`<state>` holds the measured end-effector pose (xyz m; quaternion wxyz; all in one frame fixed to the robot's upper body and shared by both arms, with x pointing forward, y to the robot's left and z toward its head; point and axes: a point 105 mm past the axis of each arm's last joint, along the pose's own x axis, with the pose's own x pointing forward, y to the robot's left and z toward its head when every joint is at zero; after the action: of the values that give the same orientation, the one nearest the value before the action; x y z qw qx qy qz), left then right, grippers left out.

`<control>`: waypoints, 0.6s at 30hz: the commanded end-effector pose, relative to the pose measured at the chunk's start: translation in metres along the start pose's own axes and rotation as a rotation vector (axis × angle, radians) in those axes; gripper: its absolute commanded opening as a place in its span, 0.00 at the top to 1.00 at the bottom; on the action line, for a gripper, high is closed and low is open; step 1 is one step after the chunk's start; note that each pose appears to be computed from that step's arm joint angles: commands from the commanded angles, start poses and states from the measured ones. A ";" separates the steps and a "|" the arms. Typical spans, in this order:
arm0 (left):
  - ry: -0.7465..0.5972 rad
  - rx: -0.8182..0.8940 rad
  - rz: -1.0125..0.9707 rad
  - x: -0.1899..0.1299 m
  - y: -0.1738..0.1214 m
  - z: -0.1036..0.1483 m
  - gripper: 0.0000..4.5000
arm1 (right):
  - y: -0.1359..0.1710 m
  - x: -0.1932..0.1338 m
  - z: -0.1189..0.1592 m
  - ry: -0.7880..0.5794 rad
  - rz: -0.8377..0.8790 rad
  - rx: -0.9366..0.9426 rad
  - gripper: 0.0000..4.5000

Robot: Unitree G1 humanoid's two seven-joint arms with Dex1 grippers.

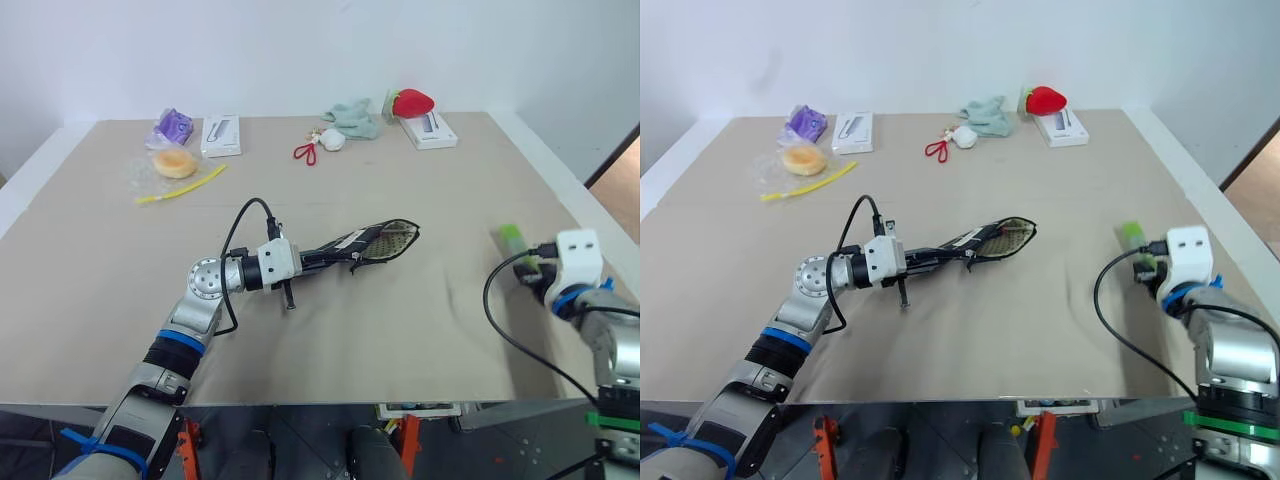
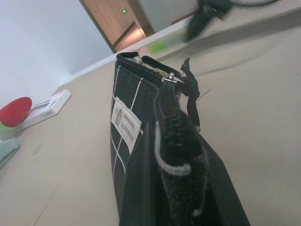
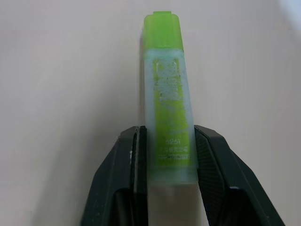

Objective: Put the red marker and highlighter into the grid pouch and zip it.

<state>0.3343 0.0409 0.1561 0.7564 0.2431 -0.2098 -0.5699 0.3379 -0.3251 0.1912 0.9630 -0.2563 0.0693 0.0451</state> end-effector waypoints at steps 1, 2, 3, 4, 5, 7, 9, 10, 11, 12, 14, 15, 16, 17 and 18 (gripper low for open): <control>-0.040 0.047 0.021 -0.001 0.011 0.014 1.00 | 0.035 -0.017 0.069 -0.294 0.260 -0.323 0.77; -0.040 0.047 0.018 -0.001 0.010 0.014 1.00 | 0.043 -0.023 0.075 -0.334 0.319 -0.379 0.77; -0.039 0.047 0.016 -0.001 0.010 0.013 1.00 | 0.052 -0.028 0.082 -0.371 0.383 -0.437 0.77; -0.039 0.046 0.014 -0.001 0.010 0.013 1.00 | 0.058 -0.032 0.084 -0.374 0.436 -0.483 0.77; -0.038 0.046 0.014 0.000 0.009 0.013 1.00 | 0.061 -0.034 0.084 -0.370 0.471 -0.510 0.77; -0.039 0.047 0.012 0.000 0.009 0.013 1.00 | 0.067 -0.036 0.081 -0.344 0.530 -0.616 0.77; -0.041 0.050 0.013 0.001 0.010 0.013 1.00 | 0.078 -0.037 0.078 -0.315 0.612 -0.798 0.77; -0.042 0.052 0.014 0.002 0.010 0.013 1.00 | 0.084 -0.037 0.077 -0.309 0.645 -0.854 0.77; -0.044 0.055 0.014 0.002 0.010 0.013 1.00 | 0.088 -0.034 0.077 -0.312 0.658 -0.892 0.77; -0.046 0.055 0.015 0.003 0.010 0.014 1.00 | 0.091 -0.032 0.078 -0.321 0.668 -0.904 0.77; -0.048 0.056 0.015 0.003 0.010 0.014 1.00 | 0.093 -0.027 0.078 -0.328 0.668 -0.913 0.77; -0.050 0.057 0.014 0.004 0.009 0.014 1.00 | 0.096 -0.024 0.077 -0.332 0.671 -0.927 0.77; -0.052 0.058 0.013 0.004 0.009 0.015 1.00 | 0.097 -0.021 0.077 -0.339 0.672 -0.938 0.77; -0.055 0.060 0.009 0.005 0.008 0.015 1.00 | 0.101 -0.018 0.079 -0.355 0.671 -0.946 0.77; -0.057 0.061 0.006 0.006 0.007 0.016 1.00 | 0.105 -0.015 0.080 -0.372 0.675 -0.963 0.77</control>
<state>0.3327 0.0364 0.1595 0.7500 0.2414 -0.2221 -0.5743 0.3171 -0.2011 0.2016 0.6798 -0.5976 -0.0244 0.4245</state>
